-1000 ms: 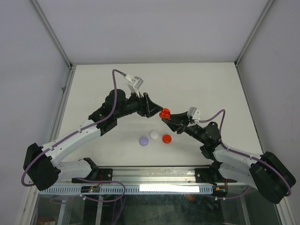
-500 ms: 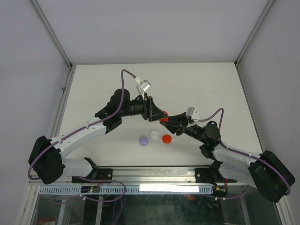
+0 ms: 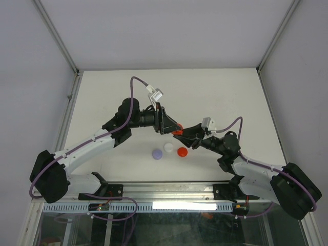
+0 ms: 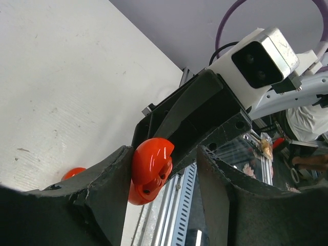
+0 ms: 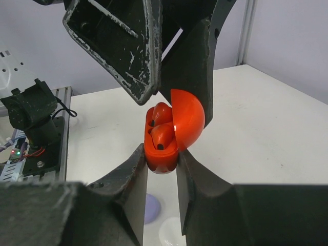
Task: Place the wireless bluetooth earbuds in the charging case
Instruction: Close the charging case, then place the charging case at the center of the board.
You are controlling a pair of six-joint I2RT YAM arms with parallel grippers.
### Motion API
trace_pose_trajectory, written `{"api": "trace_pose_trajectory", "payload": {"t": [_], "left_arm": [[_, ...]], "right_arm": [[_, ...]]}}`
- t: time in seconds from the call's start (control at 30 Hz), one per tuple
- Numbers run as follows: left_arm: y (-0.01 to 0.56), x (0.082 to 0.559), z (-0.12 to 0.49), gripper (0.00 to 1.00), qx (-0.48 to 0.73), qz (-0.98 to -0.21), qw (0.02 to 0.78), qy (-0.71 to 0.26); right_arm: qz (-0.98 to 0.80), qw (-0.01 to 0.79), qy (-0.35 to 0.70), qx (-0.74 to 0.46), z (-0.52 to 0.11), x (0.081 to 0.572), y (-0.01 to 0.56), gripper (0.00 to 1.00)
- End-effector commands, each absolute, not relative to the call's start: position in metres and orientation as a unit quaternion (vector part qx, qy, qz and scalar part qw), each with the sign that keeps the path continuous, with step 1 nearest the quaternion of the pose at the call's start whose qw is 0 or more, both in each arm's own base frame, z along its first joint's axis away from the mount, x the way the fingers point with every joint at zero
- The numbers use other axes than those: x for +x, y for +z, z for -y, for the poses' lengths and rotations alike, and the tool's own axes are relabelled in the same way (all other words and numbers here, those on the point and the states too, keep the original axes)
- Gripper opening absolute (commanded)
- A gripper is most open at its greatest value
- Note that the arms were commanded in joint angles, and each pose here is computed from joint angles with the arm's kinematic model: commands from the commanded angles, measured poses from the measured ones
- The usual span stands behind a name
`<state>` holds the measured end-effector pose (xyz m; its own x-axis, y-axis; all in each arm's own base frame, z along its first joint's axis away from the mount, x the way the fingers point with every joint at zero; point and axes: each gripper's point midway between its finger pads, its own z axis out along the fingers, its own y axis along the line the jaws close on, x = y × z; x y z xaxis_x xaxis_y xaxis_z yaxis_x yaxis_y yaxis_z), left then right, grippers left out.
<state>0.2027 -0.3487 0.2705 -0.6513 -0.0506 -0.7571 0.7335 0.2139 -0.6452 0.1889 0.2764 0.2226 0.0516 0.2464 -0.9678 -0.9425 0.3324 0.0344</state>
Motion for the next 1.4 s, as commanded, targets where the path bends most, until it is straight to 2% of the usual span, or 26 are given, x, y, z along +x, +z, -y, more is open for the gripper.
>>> {"api": "trace_pose_trajectory", "payload": {"t": [0.0, 0.3, 0.43, 0.6, 0.77, 1.13, 1.37], "left_arm": [[0.306, 0.189, 0.343, 0.52, 0.28, -0.644, 0.376, -0.605], [0.302, 0.186, 0.335, 0.53, 0.293, -0.636, 0.391, -0.597], [0.297, 0.2, 0.325, 0.56, 0.266, -0.66, 0.414, -0.567], [0.274, 0.241, 0.297, 0.61, 0.188, -0.734, 0.462, -0.46], [0.253, 0.258, 0.261, 0.66, 0.144, -0.78, 0.489, -0.363], [0.222, 0.288, 0.161, 0.99, 0.057, -0.825, 0.548, -0.124], [0.22, 0.293, 0.128, 0.99, 0.001, -0.826, 0.559, -0.066]], "right_arm": [[-0.495, 0.626, 0.483, -0.359, -0.284, 0.184, 0.234, 0.0], [-0.512, 0.592, 0.496, -0.377, -0.289, 0.179, 0.226, 0.0], [-0.539, 0.58, 0.491, -0.364, -0.289, 0.186, 0.219, 0.0], [-0.619, 0.551, 0.456, -0.324, -0.282, 0.211, 0.196, 0.0], [-0.712, 0.51, 0.409, -0.255, -0.264, 0.24, 0.163, 0.0], [-0.841, 0.343, 0.384, -0.163, -0.255, 0.263, 0.098, 0.0], [-0.883, 0.242, 0.38, -0.131, -0.268, 0.268, 0.062, 0.05]]}}
